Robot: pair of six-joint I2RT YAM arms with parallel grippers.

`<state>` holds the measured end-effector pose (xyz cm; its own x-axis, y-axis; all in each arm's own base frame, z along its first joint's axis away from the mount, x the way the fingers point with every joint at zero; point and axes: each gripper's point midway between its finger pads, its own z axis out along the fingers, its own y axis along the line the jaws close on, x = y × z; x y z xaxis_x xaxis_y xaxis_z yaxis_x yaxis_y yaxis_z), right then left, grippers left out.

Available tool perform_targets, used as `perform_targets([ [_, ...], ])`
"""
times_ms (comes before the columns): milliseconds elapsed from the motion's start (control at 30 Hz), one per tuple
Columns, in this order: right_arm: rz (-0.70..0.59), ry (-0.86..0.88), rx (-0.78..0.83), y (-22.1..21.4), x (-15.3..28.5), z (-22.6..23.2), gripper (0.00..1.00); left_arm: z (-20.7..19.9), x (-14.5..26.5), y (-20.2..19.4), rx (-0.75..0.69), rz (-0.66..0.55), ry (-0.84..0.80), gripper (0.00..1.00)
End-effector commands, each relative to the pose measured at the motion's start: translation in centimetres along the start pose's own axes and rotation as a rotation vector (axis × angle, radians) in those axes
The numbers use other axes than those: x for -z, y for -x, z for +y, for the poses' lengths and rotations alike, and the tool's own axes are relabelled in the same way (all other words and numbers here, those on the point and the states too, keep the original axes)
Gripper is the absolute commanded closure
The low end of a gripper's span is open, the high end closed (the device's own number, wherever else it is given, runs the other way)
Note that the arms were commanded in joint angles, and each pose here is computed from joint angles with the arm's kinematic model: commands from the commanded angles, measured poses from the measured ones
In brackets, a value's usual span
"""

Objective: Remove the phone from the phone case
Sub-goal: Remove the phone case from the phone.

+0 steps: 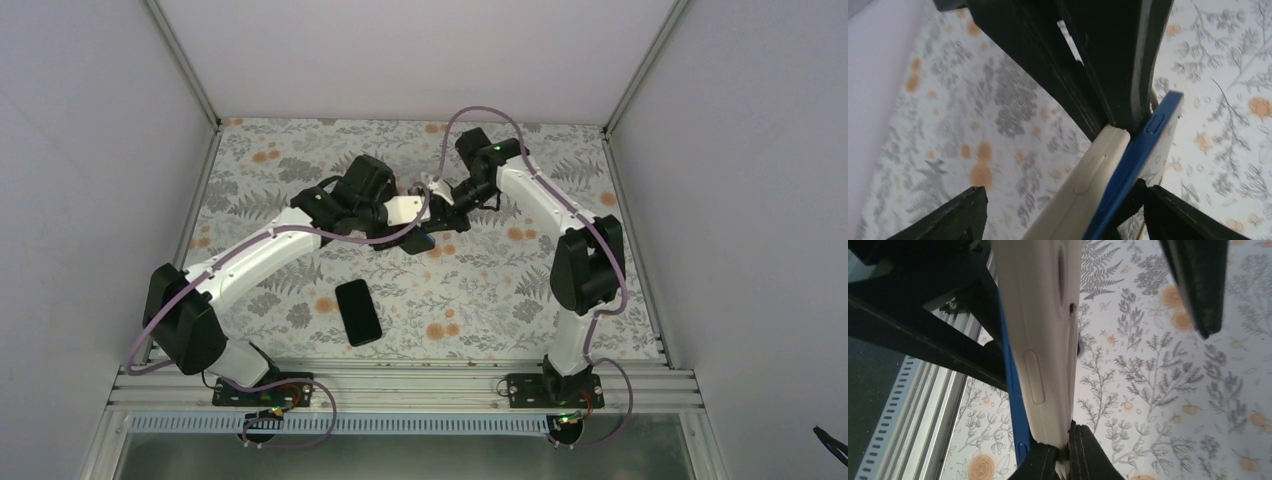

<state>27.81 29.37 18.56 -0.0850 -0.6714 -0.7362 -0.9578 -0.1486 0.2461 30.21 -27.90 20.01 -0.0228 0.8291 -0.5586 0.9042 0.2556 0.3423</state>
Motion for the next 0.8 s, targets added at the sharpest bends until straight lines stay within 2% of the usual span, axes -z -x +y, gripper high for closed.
perform_targets([
  [0,-0.299,0.163,-0.001,6.8,3.0,5.2,0.97,9.5,6.3,9.0,0.030,-0.364,0.380,0.17],
  [233,-0.315,-0.024,-0.121,5.4,6.9,0.6,0.97,11.3,10.9,9.7,0.027,-0.385,0.499,0.00],
  [400,-0.407,-0.296,-0.261,5.7,10.8,-4.8,0.97,12.2,13.9,11.3,0.008,-0.445,0.565,0.00],
  [467,-0.484,-0.376,-0.313,6.1,12.4,-6.6,0.97,12.1,13.5,12.0,0.013,-0.467,0.545,0.00],
  [600,-0.578,-0.589,-0.306,8.5,16.3,-8.1,0.97,11.4,11.0,12.8,0.030,-0.492,0.511,0.00],
  [767,-0.621,-0.802,-0.363,9.4,19.5,-11.0,0.97,11.3,7.6,12.8,0.100,-0.526,0.522,0.00],
])
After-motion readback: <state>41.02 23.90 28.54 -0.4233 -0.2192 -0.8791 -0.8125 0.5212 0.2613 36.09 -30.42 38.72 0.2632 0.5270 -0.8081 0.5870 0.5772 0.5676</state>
